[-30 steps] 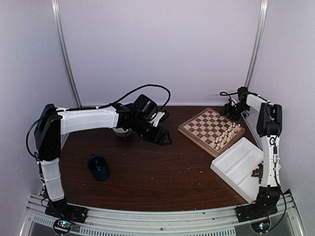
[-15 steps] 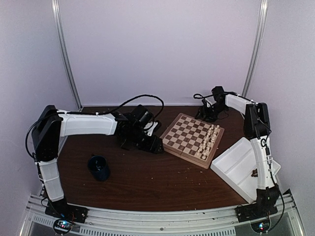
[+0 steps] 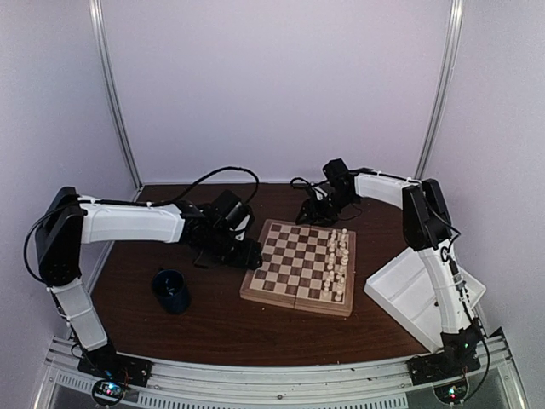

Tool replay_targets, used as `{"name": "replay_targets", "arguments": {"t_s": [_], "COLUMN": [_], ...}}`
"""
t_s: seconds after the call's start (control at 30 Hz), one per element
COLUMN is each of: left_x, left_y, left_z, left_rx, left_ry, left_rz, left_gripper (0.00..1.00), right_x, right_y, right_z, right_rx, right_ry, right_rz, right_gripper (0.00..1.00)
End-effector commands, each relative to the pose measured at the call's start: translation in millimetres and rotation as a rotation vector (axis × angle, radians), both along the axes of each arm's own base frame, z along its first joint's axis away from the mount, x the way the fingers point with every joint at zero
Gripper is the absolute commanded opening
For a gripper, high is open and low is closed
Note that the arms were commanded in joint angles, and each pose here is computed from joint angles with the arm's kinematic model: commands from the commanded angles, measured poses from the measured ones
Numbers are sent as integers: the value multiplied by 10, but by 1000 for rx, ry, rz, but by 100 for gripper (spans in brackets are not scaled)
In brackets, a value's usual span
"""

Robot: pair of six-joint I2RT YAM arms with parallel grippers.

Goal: Set up the chess pieces on the board
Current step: Move the chessboard to the center of the board, then move the storage box to the corner of the board.

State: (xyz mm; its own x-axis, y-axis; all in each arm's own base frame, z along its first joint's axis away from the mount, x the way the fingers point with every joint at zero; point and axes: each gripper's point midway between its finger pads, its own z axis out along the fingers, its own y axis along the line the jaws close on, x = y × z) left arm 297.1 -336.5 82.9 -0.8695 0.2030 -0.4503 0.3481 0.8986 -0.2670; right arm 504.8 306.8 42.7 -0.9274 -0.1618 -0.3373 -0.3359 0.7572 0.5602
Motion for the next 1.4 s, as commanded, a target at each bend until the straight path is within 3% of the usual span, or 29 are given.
{"name": "replay_targets", "arguments": {"t_s": [0.0, 0.23, 0.43, 0.5, 0.63, 0.73, 0.83, 1.0, 1.1, 1.23, 1.37], "left_x": [108, 95, 72, 65, 88, 101, 97, 118, 147, 179, 196], "left_y": [275, 831, 961, 960, 914, 819, 751, 692, 659, 580, 500], "left_z": [393, 879, 1006, 1015, 1098, 1170, 1166, 1156, 1194, 1189, 1135], "left_rx": [-2, 65, 93, 91, 94, 86, 84, 89, 98, 105, 99], "left_ry": [-138, -315, -351, -353, -375, -384, -382, -407, -429, -432, -418], "left_rz": [117, 215, 215, 211, 170, 114, 72, 24, -6, -44, -64], "left_gripper": [74, 75, 76, 76, 76, 76, 76, 76, 76, 76, 76], "right_x": [-584, -1052, -1276, -1233, -918, -727, -652, -945, -1351, -1778, -1994], "right_y": [343, 690, 918, 965, 882, 499, -116, -1443, -2000, -2450, -2693], "right_z": [-150, -88, 7, 170, 994, 1558, 1833, 1682, 1417, 1062, 733], "right_rx": [-12, -24, -29, -18, -10, -43, -81, -385, -534, -618, -693], "right_ry": [135, 129, 103, 66, -158, -318, -379, -418, -327, -187, -97], "right_rz": [74, 153, 220, 238, 269, 245, 159, 63, 49, -9, -21], "right_gripper": [65, 65, 67, 68, 75, 79, 79, 77, 75, 62, 33]}}
